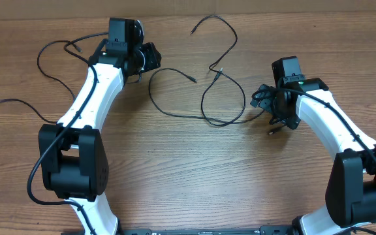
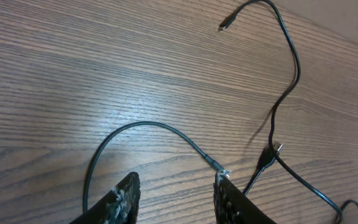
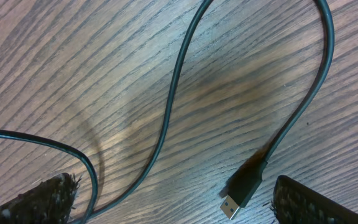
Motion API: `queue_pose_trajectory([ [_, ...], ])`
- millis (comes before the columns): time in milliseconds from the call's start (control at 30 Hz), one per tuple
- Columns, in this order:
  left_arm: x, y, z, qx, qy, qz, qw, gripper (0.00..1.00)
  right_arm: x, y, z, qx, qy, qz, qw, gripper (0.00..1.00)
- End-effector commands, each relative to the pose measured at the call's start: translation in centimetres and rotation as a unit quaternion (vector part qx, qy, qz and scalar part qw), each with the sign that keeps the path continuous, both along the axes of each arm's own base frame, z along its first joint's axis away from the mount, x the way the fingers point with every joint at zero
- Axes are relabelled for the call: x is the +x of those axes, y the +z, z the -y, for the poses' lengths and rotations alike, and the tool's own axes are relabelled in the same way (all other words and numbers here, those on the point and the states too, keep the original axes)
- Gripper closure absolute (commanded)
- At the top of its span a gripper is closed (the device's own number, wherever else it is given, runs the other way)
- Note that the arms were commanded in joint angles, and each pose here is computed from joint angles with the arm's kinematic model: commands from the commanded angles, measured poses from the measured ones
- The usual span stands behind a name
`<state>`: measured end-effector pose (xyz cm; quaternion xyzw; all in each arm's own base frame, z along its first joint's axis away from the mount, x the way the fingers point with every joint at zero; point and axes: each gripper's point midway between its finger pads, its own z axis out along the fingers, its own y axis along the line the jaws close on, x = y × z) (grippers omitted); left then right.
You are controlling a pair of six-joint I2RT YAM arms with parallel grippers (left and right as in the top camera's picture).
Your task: Untangle cables
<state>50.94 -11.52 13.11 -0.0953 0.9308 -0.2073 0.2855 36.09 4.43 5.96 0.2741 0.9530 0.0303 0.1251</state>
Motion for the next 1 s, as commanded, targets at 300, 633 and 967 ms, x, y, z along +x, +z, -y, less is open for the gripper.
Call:
queue_pose_trajectory([
  [300, -0.8, -0.9, 3.1, 0.003, -0.035, -0.007, 0.999, 0.60, -0.3, 0.1, 3.4, -0.009, -0.045, -0.006, 0.999, 0.00],
  [633, -1.3, -0.9, 4.8, 0.005, -0.052, -0.006, 0.999, 0.58, -2.1, -1.5, 6.8, -0.001, -0.134, -0.032, 0.991, 0.00],
  [967, -1.8, -0.8, 6.6, 0.004, -0.071, -0.001, 0.997, 0.52, -2.8, -2.1, 8.2, 0.002, -0.166, -0.038, 0.985, 0.00],
])
